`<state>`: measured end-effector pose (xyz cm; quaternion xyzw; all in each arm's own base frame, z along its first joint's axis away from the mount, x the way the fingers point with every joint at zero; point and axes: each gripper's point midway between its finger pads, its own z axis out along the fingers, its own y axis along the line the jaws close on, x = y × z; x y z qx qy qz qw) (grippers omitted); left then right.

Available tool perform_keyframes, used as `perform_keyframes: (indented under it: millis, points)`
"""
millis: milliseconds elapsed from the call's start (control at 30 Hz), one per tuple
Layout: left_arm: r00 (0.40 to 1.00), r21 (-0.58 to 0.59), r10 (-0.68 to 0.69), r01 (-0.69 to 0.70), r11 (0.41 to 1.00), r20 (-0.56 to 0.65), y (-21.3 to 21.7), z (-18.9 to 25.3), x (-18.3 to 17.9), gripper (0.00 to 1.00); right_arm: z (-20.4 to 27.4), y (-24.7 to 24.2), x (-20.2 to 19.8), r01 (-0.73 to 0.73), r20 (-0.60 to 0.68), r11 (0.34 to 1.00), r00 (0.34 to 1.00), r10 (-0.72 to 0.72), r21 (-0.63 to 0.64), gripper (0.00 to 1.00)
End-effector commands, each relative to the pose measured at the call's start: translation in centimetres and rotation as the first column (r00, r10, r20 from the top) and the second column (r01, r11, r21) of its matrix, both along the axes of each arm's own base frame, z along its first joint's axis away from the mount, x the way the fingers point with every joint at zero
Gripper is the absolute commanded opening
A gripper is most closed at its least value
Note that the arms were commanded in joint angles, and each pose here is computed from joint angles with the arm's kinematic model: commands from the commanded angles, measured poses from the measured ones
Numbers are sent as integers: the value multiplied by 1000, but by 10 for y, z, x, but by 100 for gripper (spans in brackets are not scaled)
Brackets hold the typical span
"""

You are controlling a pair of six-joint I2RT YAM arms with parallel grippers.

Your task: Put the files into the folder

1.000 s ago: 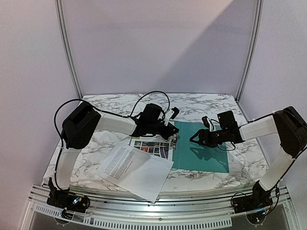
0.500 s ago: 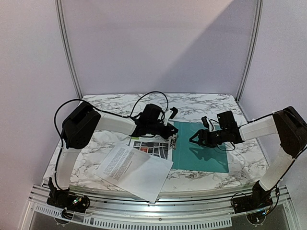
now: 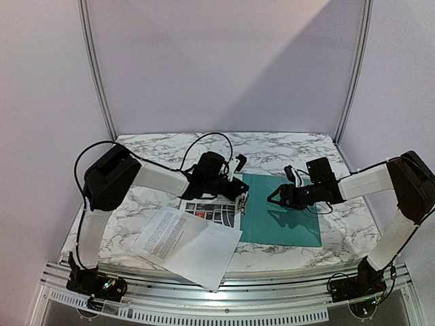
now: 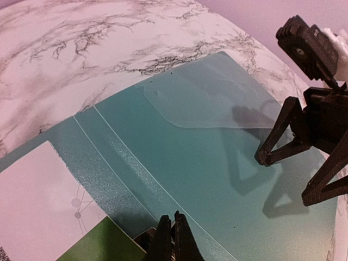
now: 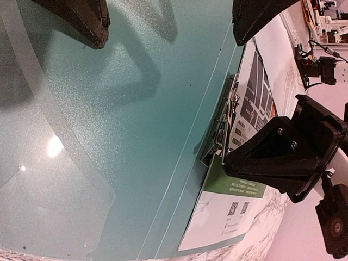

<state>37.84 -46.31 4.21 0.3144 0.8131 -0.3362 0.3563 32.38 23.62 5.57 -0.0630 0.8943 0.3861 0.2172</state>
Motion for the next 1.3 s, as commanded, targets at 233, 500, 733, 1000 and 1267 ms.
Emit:
perform_keyframes:
  millis: [233, 500, 733, 1000, 1267]
  points:
    - [939, 411, 126, 19, 911, -322, 91, -151, -66, 0, -1, 2, -9, -9, -16, 1000, 1000, 9, -6, 78]
    - [922, 453, 175, 1, 891, -345, 104, -166, -70, 0, -3, 2, -9, -9, -19, 1000, 1000, 9, -9, 78]
    - [904, 451, 213, -25, 892, -371, 111, -173, -80, 0, -2, 3, -8, -10, -15, 1000, 1000, 10, -8, 78]
    - [899, 480, 228, -23, 877, -373, 115, -181, -81, 0, -4, 3, -8, -7, -26, 1000, 1000, 7, -9, 78]
    - [888, 537, 262, -19, 843, -379, 124, -197, -83, 0, -3, 4, -8, -7, -24, 1000, 1000, 7, -5, 78]
